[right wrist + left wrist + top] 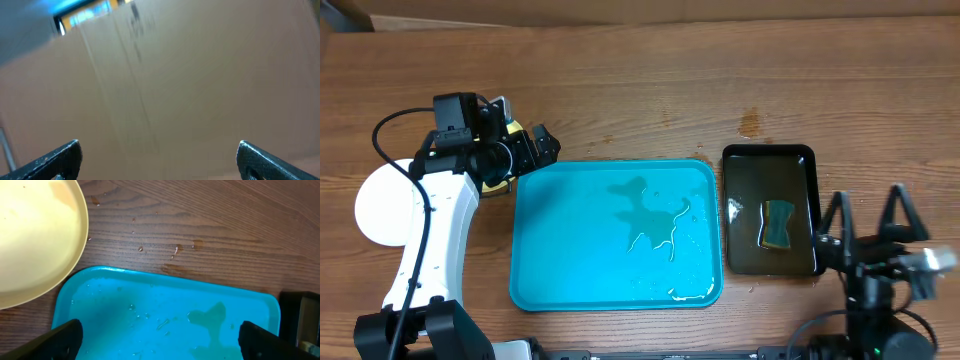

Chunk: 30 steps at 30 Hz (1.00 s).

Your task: Clean dirty plates on tray and stack at the side

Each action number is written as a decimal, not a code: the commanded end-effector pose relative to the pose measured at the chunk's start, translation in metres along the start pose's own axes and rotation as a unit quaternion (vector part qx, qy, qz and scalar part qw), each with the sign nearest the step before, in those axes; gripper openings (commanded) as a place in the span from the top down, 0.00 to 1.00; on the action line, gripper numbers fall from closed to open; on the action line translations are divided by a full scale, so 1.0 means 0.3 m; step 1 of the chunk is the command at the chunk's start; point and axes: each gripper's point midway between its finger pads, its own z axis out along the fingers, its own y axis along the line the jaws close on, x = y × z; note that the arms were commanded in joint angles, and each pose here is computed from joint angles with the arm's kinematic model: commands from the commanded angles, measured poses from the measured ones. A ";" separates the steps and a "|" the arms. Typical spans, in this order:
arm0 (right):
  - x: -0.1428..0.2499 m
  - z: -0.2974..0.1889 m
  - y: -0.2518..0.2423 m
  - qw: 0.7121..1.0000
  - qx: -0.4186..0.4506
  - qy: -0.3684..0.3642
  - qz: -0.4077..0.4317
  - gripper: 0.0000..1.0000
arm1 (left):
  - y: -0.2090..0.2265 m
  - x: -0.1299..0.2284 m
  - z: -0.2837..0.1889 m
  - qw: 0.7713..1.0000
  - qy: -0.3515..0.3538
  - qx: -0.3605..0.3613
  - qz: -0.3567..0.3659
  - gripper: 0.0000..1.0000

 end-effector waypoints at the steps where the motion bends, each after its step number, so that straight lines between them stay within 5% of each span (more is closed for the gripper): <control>1: 0.139 -0.017 -0.010 0.999 -0.026 0.037 -0.011 0.00 | -0.008 -0.025 -0.010 1.000 -0.009 0.000 0.015 0.00; 12: 0.463 -0.103 -0.080 0.963 -0.035 0.228 -0.139 0.00 | -0.008 -0.025 -0.010 1.000 -0.009 0.000 0.015 0.00; 30: 0.461 -0.102 -0.083 0.962 -0.034 0.227 -0.146 0.00 | -0.008 -0.026 -0.010 1.000 -0.010 0.000 0.015 0.00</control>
